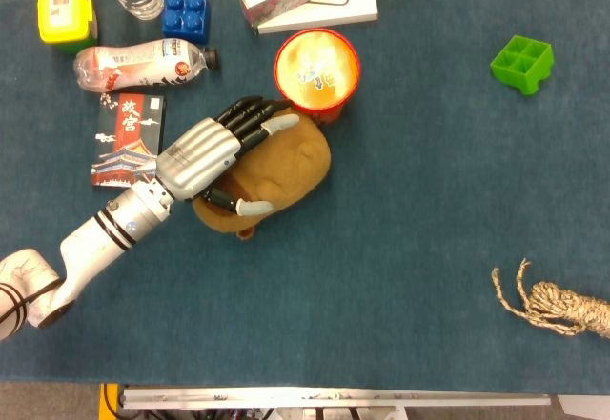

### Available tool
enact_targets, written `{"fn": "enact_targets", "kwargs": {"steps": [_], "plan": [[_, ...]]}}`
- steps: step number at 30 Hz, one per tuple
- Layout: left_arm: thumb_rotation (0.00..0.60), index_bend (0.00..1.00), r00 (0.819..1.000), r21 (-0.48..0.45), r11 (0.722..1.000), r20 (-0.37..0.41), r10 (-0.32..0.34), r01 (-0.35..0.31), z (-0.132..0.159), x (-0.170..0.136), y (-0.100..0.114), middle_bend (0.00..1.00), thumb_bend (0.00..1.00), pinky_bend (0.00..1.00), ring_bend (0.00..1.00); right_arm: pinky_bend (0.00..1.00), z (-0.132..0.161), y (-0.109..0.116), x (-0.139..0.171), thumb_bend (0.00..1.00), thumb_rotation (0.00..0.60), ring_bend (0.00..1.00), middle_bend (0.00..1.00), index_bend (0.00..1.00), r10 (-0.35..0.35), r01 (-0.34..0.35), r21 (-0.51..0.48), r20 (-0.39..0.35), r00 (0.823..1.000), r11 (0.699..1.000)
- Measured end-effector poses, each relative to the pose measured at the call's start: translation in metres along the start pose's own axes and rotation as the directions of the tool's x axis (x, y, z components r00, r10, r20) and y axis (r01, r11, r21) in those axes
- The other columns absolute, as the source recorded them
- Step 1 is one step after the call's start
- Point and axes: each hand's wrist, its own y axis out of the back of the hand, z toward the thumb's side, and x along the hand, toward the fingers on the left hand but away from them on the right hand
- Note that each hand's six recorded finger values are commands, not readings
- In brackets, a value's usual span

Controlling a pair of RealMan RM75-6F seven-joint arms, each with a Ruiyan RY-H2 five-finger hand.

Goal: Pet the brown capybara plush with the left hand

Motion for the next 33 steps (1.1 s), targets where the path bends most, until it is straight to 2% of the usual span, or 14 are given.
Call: {"fn": "enact_targets", "kwargs": {"steps": [18,27,33], "plan": [[0.139,0.00,0.997,0.073,0.996,0.040,-0.059,0.056,-0.006,-0.005,-0.034,0.00,0.07,0.00,0.00,0.20,-0.002,0.000,0.000,0.19,0.600,0.19,0.33,0.27,0.001,-0.001,0.003,0.008,1.000,1.000],[0.140,0.00,0.999,0.069,0.997,0.001,-0.034,0.034,-0.018,-0.005,-0.025,0.00,0.07,0.00,0.00,0.20,-0.002,0.000,0.001,0.19,0.600,0.19,0.33,0.27,0.001,-0.001,-0.001,0.006,1.000,1.000],[0.139,0.00,0.999,0.058,0.998,0.038,0.003,-0.005,-0.010,-0.006,-0.016,0.00,0.07,0.00,0.00,0.20,-0.001,-0.001,0.000,0.19,0.600,0.19,0.33,0.27,0.002,-0.002,-0.001,0.002,1.000,1.000]]}}
